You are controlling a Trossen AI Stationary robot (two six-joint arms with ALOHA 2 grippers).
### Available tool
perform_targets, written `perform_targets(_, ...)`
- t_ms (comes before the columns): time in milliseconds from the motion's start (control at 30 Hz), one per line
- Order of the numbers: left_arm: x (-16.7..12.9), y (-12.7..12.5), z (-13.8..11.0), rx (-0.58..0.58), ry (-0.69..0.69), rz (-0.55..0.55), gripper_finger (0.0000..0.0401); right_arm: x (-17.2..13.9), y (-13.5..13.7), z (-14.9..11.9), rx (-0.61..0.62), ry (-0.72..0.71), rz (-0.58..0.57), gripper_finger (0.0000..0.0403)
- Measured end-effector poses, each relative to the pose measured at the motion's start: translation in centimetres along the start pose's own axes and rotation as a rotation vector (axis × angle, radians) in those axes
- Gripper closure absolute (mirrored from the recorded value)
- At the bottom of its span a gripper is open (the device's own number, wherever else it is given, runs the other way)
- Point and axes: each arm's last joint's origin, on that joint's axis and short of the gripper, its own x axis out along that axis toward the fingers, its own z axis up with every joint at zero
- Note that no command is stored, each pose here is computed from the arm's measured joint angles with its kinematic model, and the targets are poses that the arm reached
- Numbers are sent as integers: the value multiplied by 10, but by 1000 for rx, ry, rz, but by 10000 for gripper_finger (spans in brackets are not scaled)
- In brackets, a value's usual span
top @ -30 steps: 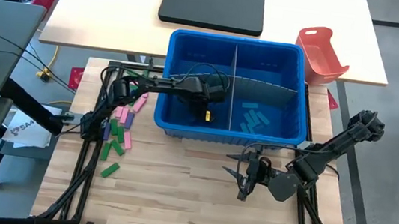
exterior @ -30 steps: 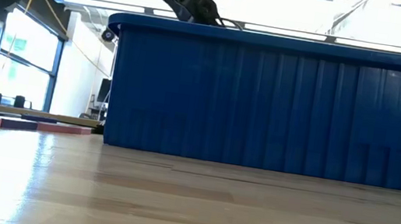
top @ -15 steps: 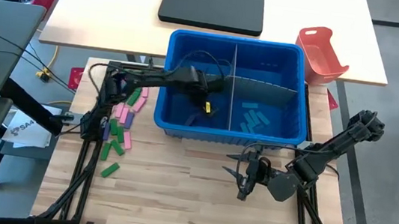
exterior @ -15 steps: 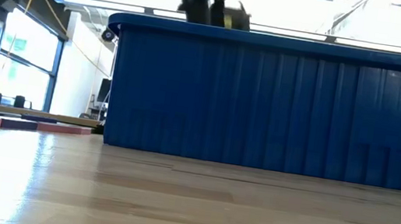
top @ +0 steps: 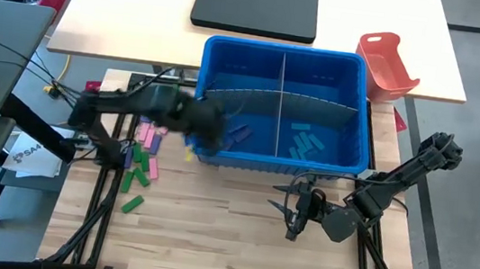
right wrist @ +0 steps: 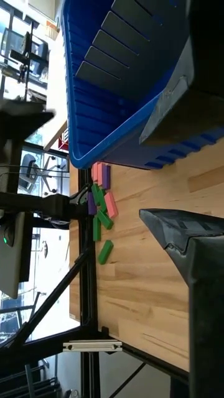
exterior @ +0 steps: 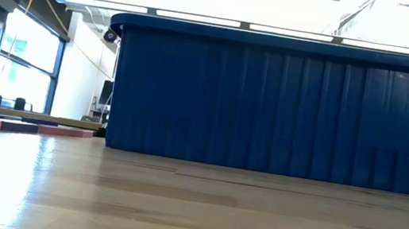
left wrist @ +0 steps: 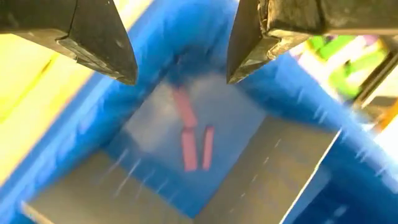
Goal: Sort blocks
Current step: Put the purple block into the blue bin with the other purple block
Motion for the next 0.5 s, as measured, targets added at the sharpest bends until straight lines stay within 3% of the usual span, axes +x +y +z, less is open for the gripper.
perform_targets(133,-25,-12,-32,-12,-12,-11,162,0,0,0,0,0,0,234)
perform_targets(233,-24,-18,-52,-53,12,0,162,0,0,0,1,0,0,234)
perform_targets(500,26,13,-115,-211,158,201,175,2,2,-3,-7,10,1,234)
